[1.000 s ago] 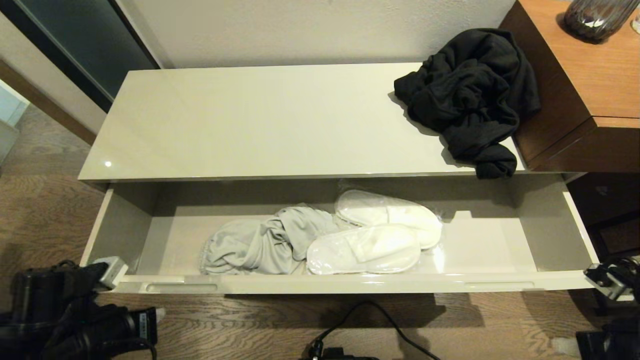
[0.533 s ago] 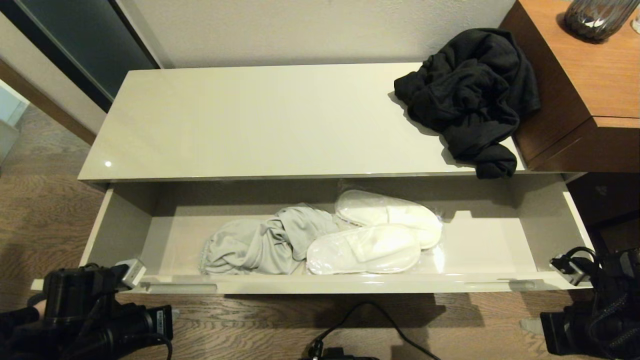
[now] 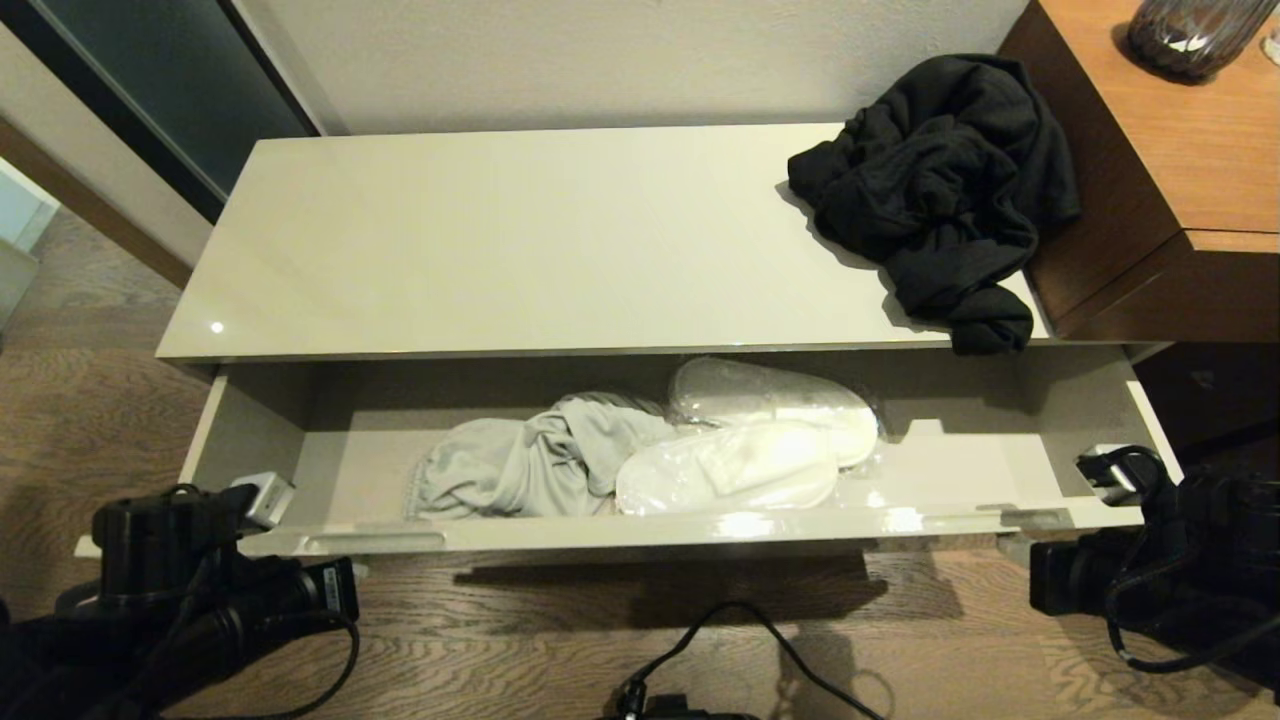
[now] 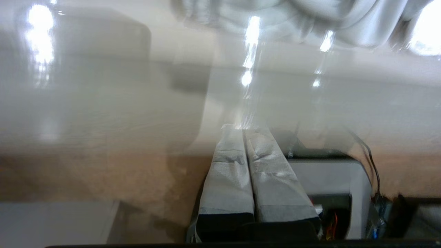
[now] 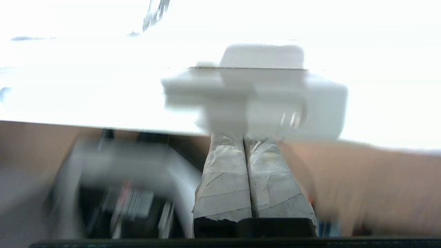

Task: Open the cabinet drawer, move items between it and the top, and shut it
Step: Close the drawer

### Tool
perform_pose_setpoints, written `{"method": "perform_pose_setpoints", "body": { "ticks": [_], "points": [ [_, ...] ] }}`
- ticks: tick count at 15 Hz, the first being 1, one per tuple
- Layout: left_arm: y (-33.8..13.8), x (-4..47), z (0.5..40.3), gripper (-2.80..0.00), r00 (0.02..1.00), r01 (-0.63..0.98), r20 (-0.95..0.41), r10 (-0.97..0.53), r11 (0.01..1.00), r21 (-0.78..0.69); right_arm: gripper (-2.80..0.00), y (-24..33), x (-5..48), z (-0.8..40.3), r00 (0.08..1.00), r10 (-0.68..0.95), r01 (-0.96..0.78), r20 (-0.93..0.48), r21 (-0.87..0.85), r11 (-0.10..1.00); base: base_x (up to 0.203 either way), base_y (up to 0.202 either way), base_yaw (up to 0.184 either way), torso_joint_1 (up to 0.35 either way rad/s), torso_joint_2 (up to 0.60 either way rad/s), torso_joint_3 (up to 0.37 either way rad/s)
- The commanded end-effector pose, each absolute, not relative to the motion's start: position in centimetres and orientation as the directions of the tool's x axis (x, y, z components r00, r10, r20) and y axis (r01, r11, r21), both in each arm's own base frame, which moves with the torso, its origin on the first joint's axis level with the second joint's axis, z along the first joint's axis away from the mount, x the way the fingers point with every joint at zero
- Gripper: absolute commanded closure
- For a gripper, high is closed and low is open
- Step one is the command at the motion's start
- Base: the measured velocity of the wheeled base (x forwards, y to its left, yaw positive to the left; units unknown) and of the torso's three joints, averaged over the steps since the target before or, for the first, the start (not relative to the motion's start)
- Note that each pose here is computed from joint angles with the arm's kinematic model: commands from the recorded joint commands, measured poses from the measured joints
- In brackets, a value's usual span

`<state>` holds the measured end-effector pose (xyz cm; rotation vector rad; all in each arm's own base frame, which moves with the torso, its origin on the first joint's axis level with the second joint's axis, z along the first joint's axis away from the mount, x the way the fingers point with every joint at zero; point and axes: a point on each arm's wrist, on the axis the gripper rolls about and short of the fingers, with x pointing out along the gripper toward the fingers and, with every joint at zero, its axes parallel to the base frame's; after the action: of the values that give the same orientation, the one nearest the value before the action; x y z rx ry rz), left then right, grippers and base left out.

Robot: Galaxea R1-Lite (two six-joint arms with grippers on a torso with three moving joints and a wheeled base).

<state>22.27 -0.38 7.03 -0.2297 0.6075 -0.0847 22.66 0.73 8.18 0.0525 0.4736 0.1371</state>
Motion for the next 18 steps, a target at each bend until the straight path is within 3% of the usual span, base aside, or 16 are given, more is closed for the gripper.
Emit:
{"method": "perform_pose_setpoints", "body": {
  "ticks": [1, 2, 4, 6, 14, 18],
  "points": [
    [-0.4, 22.4, 7.3, 0.0, 0.826, 0.016, -0.543, -0.148, 0.971, -0.24, 0.0, 0.9, 23.0, 7.7, 0.882, 0.144, -0.121, -0.449, 0.079, 0.989, 0.0, 0.0, 0.0, 0.0, 0.0, 0.0],
    [-0.4, 22.6, 7.3, 0.0, 0.827, 0.016, -0.542, -0.149, 0.97, -0.242, 0.0, 1.0, 23.2, 7.8, 0.887, 0.138, -0.118, -0.441, 0.071, 0.99, 0.0, 0.0, 0.0, 0.0, 0.0, 0.0],
    [-0.6, 25.4, 8.6, 0.0, 0.866, 0.035, -0.476, -0.154, 0.968, -0.249, 0.0, 3.3, 24.7, 9.2, 0.965, 0.057, -0.064, -0.255, -0.02, 0.998, 0.0, 0.0, 0.0, 0.0, 0.0, 0.0],
    [-0.8, 27.9, 8.9, 0.0, 0.883, 0.046, -0.442, -0.16, 0.965, -0.257, 0.0, 4.6, 25.9, 9.8, 0.988, -0.001, -0.011, -0.155, -0.076, 0.997, 0.0, 0.0, 0.0, 0.0, 0.0, 0.0],
    [-1.7, 36.8, 10.7, 0.0, 0.939, 0.039, -0.323, -0.12, 0.968, -0.247, 0.0, 6.9, 32.1, 9.3, 1.0, -0.026, 0.026, 0.002, -0.169, 0.985, 0.0, 0.0, 0.0, 0.0, 0.0, 0.0],
    [-1.6, 37.5, 10.8, 0.0, 0.941, 0.036, -0.319, -0.117, 0.968, -0.246, 0.0, 6.9, 32.5, 9.2, 1.0, -0.023, 0.024, 0.008, -0.194, 0.981, 0.0, 0.0, 0.0, 0.0, 0.0, 0.0]
  ]
}}
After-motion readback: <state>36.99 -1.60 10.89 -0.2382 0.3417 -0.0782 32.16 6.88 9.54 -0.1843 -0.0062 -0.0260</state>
